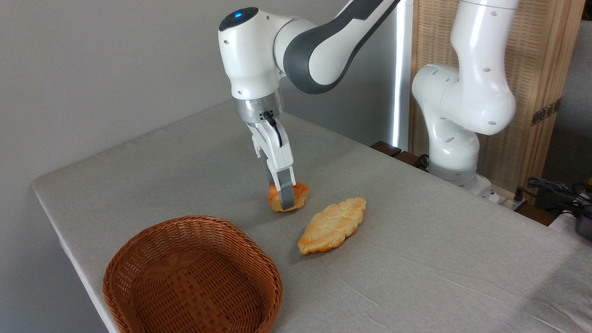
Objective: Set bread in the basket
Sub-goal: 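Lift the bun and carry it over the wicker basket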
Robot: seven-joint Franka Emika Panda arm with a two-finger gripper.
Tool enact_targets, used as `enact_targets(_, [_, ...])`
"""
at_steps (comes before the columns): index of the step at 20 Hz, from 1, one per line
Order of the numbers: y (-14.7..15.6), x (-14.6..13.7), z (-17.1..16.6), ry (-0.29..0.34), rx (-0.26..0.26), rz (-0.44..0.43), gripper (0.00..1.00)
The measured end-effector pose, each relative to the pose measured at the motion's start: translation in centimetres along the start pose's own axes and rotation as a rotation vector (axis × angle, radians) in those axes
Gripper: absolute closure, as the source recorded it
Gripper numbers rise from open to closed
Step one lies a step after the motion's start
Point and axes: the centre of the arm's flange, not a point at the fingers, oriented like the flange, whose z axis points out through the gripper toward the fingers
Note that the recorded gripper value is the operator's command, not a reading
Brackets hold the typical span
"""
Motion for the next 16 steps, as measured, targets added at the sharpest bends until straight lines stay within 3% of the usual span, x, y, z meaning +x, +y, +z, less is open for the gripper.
enact_targets(9, [-0.3, 0.2, -0.8, 0.025, -0.001, -0.014, 0.75])
enact_targets(12, [-1.8, 0.4, -4.2, 0.115, -0.008, -0.071, 0.75])
enact_targets(16, [-6.6, -1.6, -10.6, 0.264, -0.002, -0.188, 0.73])
